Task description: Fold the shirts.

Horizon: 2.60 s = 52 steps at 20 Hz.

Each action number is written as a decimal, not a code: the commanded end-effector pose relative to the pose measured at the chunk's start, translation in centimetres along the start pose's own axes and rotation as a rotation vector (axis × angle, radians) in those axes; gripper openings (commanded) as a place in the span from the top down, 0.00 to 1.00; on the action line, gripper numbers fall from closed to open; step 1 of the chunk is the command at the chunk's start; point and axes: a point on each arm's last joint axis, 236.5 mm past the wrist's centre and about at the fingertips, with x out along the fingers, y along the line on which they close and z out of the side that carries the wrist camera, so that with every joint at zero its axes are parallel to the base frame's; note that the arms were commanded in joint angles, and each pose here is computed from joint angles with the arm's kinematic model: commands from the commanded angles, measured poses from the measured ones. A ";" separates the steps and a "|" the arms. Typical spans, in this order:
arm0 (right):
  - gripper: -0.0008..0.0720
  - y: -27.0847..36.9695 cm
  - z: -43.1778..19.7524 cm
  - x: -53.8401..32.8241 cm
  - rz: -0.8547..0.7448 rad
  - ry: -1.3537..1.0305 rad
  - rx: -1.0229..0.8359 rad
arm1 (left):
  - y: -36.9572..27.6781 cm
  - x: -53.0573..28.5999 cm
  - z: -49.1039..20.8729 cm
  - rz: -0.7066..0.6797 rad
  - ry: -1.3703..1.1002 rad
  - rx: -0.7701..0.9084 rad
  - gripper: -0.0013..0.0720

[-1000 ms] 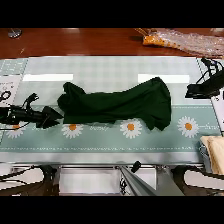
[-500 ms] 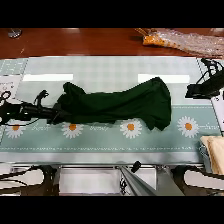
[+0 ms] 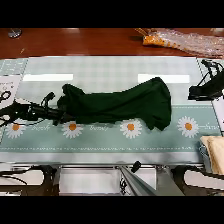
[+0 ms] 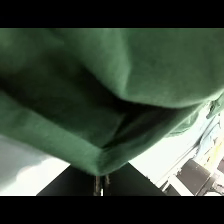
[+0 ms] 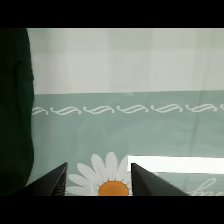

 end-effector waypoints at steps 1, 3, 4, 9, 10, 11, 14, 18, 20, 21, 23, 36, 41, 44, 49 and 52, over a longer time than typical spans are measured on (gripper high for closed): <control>0.33 -0.1 -1.0 1.1 0.071 0.013 0.073 | -0.1 -0.5 -0.2 -0.020 0.006 -0.011 0.95; 0.32 1.2 -1.7 2.1 0.216 0.010 0.149 | -0.3 -0.8 -0.5 -0.032 0.016 -0.001 0.95; 0.30 2.0 -1.8 2.4 0.285 0.001 0.179 | -0.5 -0.9 -0.8 -0.041 0.027 0.011 0.95; 0.30 4.1 -1.5 4.7 0.417 -0.062 0.252 | -1.4 -1.4 -1.3 -0.054 0.036 0.032 0.95; 0.30 4.9 -0.7 4.8 0.456 -0.101 0.280 | -1.5 -1.5 -1.3 -0.054 0.033 0.035 0.95; 0.30 5.1 0.1 4.9 0.476 -0.135 0.309 | -1.6 -1.6 -1.3 -0.055 0.031 0.037 0.95; 0.30 5.1 1.4 5.8 0.494 -0.171 0.363 | -1.8 -1.7 -1.5 -0.060 0.040 0.038 0.95; 0.30 6.4 2.8 6.9 0.592 -0.181 0.427 | -1.9 -1.7 -1.6 -0.062 0.043 0.039 0.95; 0.30 7.6 2.8 7.9 0.622 -0.157 0.421 | -1.9 -1.7 -1.6 -0.062 0.043 0.039 0.95; 0.30 8.4 2.6 8.5 0.623 -0.137 0.399 | -1.9 -1.7 -1.6 -0.062 0.043 0.039 0.95; 0.31 10.5 2.3 9.9 0.621 -0.101 0.353 | -1.9 -1.7 -1.6 -0.062 0.043 0.040 0.95; 0.93 9.0 11.7 -16.4 0.510 -0.774 0.066 | -16.3 -17.9 4.0 -0.058 -0.327 0.496 0.95; 0.93 10.2 10.1 -33.7 0.462 -1.132 -0.063 | -29.6 -29.8 1.7 -0.057 -0.667 0.839 0.95; 0.93 11.2 7.4 -42.7 0.436 -1.315 -0.126 | -37.6 -37.3 -1.8 -0.066 -0.934 0.998 0.95; 0.93 12.9 1.7 -54.4 0.428 -1.554 -0.180 | -47.2 -47.2 -12.3 -0.111 -1.371 1.231 0.95; 0.93 13.6 -1.9 -58.8 0.394 -1.649 -0.204 | -47.5 -49.2 -17.1 0.003 -1.524 1.273 0.95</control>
